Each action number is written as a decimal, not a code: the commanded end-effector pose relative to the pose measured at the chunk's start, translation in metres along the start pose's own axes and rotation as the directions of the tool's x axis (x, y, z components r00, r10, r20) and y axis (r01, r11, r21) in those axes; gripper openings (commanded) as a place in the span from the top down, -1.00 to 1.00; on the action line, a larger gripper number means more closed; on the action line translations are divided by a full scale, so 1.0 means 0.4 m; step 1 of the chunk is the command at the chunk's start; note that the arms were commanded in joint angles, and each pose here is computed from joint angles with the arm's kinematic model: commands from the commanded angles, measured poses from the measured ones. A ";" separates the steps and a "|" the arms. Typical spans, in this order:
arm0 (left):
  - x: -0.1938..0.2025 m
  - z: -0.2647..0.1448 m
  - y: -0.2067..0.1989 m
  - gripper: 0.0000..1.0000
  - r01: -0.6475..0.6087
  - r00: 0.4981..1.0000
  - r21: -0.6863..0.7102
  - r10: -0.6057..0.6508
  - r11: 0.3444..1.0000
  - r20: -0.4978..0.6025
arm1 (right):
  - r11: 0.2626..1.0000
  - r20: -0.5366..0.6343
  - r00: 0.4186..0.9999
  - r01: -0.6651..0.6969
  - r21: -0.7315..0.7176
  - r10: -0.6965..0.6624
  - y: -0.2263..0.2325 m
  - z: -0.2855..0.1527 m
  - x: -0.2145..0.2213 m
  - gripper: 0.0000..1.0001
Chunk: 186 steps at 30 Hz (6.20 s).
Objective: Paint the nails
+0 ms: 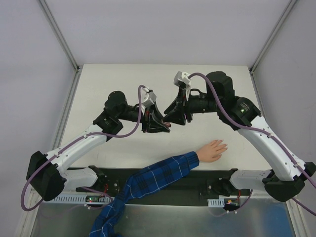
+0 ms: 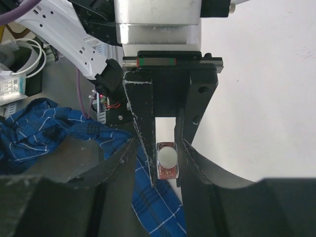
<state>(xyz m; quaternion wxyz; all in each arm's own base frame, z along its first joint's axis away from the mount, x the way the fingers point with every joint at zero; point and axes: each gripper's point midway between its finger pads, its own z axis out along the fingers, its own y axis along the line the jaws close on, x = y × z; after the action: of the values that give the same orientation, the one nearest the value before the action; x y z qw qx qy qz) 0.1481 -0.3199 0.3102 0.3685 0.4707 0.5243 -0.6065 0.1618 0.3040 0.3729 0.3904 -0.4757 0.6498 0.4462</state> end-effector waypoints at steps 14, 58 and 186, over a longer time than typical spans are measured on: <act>-0.103 -0.028 -0.024 1.00 -0.150 0.983 -0.022 0.151 0.989 0.103 | 0.999 0.045 0.998 -0.045 -0.004 0.045 -0.011 0.024 -0.013 0.98; -0.072 -0.044 -0.111 1.00 -0.191 0.981 0.147 0.184 0.971 0.054 | 0.981 0.098 0.984 0.158 -0.109 -0.147 0.078 0.021 -0.086 -0.08; -0.120 -0.105 0.035 1.00 -0.174 0.972 -0.265 0.209 0.948 0.110 | 0.982 0.095 0.995 0.014 0.188 -0.032 0.009 0.083 -0.026 0.99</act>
<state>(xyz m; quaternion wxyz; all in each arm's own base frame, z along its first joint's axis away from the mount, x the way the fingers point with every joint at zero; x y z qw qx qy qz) 0.1458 -0.2868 0.3369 0.4125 0.4709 0.4992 -0.5990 0.1554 0.3377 0.3795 0.4100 -0.4772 0.6316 0.4532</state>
